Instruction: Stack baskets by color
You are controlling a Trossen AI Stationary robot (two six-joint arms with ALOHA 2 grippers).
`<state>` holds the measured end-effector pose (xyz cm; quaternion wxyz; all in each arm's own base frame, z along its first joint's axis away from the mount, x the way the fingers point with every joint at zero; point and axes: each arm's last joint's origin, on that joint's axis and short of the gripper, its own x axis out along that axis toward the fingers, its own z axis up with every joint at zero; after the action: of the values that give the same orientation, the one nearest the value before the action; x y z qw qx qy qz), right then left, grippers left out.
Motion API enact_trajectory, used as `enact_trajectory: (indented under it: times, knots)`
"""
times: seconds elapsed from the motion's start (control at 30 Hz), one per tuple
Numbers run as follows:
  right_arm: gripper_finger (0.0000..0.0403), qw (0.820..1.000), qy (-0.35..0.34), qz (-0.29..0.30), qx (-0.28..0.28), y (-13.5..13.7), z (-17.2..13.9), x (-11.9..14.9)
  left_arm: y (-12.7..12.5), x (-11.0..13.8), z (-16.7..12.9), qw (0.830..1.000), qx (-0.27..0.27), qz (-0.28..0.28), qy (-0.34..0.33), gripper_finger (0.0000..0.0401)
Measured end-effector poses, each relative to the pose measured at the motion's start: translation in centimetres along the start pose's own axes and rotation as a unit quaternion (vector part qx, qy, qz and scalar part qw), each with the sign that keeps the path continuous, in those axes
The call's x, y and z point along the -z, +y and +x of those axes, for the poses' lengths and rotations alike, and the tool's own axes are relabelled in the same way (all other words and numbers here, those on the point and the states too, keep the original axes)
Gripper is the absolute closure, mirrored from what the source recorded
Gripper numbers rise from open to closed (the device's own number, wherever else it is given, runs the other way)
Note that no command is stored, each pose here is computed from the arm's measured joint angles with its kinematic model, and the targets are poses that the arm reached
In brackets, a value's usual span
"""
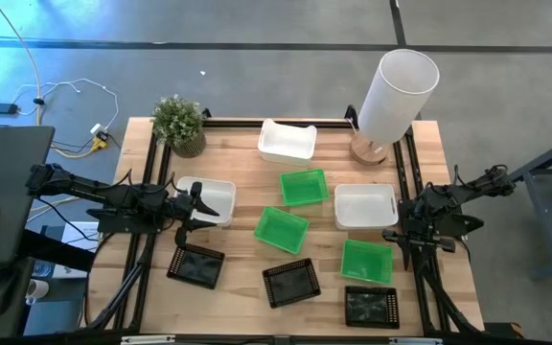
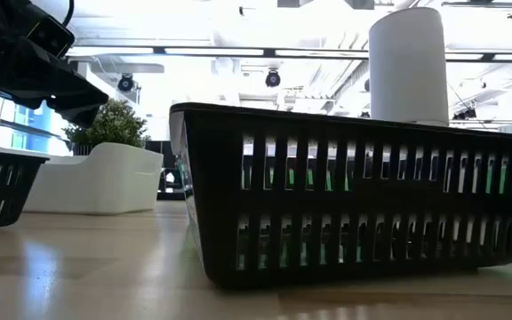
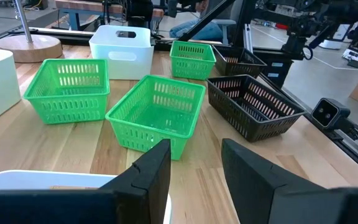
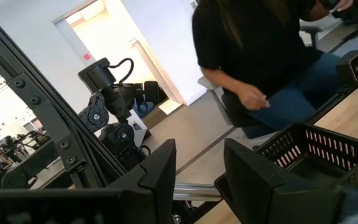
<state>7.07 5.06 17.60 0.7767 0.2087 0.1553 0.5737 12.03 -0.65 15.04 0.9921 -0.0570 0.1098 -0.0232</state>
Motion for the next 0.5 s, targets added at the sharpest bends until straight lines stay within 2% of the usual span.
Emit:
enact_trajectory:
  times: [0.27,0.5]
  knots:
    - [0.0279,1.000,0.000,0.000,0.000,0.00,0.00,0.00,0.16,-0.05,-0.01,1.000,-0.027,0.000,-0.004,0.0270]
    - [0.0279,1.000,0.000,0.000,0.000,0.00,0.00,0.00,0.11,-0.46,-0.01,0.999,-0.026,-0.014,-0.026,0.0270]
